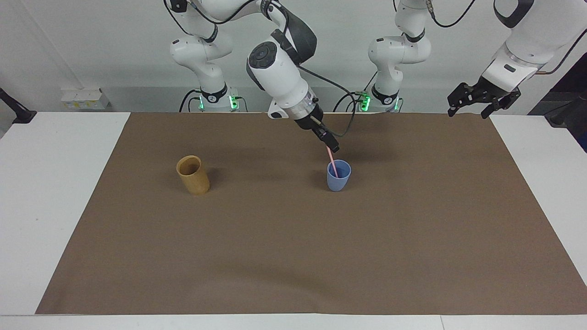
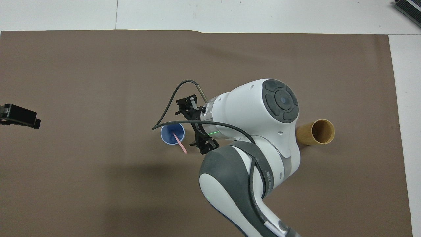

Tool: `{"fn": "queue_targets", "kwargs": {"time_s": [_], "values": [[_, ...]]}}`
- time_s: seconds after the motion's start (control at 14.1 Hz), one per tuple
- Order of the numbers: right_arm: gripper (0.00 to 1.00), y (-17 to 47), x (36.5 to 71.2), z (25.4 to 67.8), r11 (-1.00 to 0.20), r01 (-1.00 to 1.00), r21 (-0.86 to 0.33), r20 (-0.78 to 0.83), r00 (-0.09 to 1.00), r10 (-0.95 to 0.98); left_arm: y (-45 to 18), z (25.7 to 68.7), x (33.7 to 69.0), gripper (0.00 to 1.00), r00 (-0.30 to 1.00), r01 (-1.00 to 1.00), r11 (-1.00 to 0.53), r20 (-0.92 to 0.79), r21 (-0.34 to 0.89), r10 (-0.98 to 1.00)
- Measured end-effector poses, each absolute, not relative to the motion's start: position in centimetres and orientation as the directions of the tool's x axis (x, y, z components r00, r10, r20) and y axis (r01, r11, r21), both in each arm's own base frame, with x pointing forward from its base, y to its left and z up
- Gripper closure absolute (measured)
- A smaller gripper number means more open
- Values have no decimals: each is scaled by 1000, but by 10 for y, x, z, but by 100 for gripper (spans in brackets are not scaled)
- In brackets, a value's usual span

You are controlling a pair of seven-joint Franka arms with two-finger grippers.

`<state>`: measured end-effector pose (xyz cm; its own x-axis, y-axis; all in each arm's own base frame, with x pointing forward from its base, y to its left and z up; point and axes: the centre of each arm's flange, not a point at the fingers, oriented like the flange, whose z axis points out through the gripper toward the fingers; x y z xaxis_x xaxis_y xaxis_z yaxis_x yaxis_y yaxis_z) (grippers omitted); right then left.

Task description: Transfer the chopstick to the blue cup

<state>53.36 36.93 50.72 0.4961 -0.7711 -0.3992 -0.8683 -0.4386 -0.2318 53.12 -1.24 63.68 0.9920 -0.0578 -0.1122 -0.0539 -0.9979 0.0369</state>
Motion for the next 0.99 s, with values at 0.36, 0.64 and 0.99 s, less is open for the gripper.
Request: {"fn": "queue_targets", "kwargs": {"time_s": [0.36, 0.64, 0.99], "values": [[0, 292, 550, 522, -625, -745, -234, -214, 666, -714, -13, 637, 531, 0, 993, -26, -999, -113, 34, -30], [0, 214, 543, 536, -815, -553, -173, -81, 833, -548, -13, 638, 531, 0, 993, -26, -999, -112, 34, -29], [0, 127, 527, 582, -938, -342, -54, 15, 939, -344, -16, 641, 531, 0, 994, -30, -999, -104, 34, -33]]}}
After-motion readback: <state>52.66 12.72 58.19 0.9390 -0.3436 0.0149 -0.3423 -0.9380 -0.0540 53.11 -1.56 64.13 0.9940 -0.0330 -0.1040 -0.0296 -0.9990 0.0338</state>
